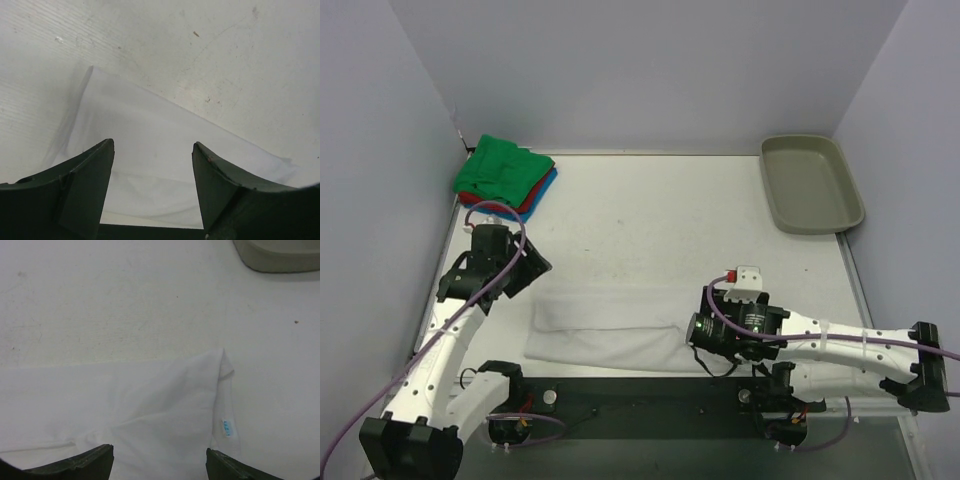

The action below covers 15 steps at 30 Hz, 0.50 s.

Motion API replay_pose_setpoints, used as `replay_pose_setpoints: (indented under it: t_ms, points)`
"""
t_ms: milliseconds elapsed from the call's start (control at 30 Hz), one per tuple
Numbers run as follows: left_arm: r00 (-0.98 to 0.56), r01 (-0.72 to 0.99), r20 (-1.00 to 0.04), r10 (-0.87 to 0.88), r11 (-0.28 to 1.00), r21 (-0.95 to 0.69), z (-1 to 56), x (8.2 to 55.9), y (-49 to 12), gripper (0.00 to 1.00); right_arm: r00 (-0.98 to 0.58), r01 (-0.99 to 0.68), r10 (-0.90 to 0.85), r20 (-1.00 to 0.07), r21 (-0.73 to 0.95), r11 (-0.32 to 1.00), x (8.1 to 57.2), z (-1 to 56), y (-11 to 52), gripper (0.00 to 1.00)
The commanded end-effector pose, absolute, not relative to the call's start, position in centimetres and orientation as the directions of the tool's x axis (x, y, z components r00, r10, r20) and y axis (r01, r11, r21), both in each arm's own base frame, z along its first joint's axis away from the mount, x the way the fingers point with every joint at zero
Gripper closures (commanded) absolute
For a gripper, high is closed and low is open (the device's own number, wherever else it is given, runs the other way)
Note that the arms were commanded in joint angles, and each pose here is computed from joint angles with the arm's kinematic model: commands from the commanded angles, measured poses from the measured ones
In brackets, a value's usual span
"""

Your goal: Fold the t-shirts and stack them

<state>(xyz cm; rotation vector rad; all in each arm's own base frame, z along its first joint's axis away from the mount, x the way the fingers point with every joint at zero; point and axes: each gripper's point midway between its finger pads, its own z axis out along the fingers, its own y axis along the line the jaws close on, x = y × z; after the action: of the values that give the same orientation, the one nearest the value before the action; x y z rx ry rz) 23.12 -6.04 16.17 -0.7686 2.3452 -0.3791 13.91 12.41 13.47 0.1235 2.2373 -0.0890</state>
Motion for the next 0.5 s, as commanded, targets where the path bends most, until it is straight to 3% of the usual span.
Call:
replay_pose_setpoints:
  t_ms: [0,200,467]
  points:
    - [-0.603,-0.317,-0.513,-0.611,0.774,-0.548,17.9,27.9,-8.4,0.27,-0.613,0.026,-0.014,-0.79,-0.038,0.999,17.4,12.0,14.6,0.27]
    - [-0.666,-0.289,-0.498,-0.555,0.808,-0.514,15.3,30.2,-10.5,0.28,-0.666,0.011,-0.028,-0.746,-0.048,0.999,20.5,9.8,16.1,0.29]
    - [-0.796,-0.186,-0.444,-0.412,0.864,-0.467,12.6,28.8,-15.1,0.31,-0.701,0.187,0.128,-0.701,-0.007,0.982,23.3,7.7,11.7,0.29]
